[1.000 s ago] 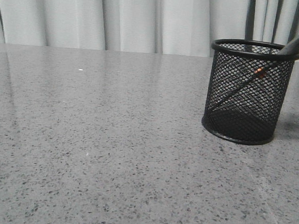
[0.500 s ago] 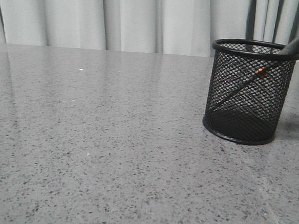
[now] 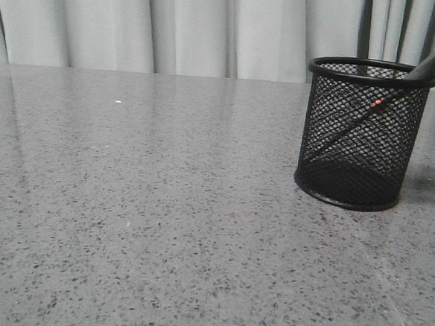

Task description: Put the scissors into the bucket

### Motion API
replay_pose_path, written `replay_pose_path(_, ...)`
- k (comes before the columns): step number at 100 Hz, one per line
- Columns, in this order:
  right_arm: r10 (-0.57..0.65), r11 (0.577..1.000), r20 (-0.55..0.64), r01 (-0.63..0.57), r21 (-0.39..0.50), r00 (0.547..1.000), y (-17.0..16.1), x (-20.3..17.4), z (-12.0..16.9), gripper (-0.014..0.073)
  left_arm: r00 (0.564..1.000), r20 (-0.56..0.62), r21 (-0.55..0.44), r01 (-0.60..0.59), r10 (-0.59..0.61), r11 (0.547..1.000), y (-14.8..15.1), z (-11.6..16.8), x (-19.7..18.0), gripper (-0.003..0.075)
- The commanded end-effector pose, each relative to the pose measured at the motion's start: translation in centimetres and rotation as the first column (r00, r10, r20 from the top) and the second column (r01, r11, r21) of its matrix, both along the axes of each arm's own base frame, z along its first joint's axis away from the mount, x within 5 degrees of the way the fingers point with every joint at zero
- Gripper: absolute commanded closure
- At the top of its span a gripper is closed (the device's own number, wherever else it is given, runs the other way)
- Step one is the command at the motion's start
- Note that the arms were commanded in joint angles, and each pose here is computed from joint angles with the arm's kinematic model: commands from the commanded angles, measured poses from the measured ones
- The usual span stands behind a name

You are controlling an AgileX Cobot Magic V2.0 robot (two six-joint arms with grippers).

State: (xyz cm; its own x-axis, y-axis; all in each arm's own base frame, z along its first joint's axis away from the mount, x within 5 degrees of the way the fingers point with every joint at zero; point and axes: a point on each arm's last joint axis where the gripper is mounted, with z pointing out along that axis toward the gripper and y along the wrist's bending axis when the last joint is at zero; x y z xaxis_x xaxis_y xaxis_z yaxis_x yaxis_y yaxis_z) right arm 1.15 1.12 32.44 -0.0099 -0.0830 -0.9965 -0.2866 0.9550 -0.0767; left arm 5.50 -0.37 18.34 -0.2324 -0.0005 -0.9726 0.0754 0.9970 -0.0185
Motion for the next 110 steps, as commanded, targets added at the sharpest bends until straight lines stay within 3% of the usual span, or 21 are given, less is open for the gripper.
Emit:
replay_pose_path(1,-0.013,1.0,0.094,0.011,0.017,0.995,-0.1,-0.1,1.4,0.0655,1.0,0.016,-0.03,-0.005,0.005,1.0,-0.1,-1.0,0.1,0.074)
replay_pose_path(72,-0.014,1.0,0.09,0.013,0.013,0.996,-0.2,0.0,1.3,0.0655,0.999,0.042,-0.032,-0.004,0.005,0.999,0.0,-0.8,0.0,0.074)
replay_pose_path(85,-0.116,0.978,0.116,0.134,-0.16,0.986,-0.9,1.2,-0.4,0.0655,0.999,0.042,-0.032,-0.004,0.005,0.999,0.0,-0.8,0.0,0.074)
replay_pose_path(94,-0.156,0.98,0.125,0.169,-0.102,0.98,-0.8,2.4,-2.2,0.0655,0.999,0.042,-0.032,-0.004,0.005,0.999,0.0,-0.8,0.0,0.074)
replay_pose_path(103,-0.224,0.975,0.065,0.224,0.004,0.973,-0.8,3.9,-6.1,0.0655,0.999,0.042,-0.032,-0.004,0.005,0.999,0.0,-0.8,0.0,0.074)
replay_pose_path(110,-0.257,0.966,0.051,0.257,0.008,0.965,-1.0,4.6,-8.7,0.0655,0.999,0.042,-0.032,-0.004,0.005,0.999,0.0,-0.8,0.0,0.074)
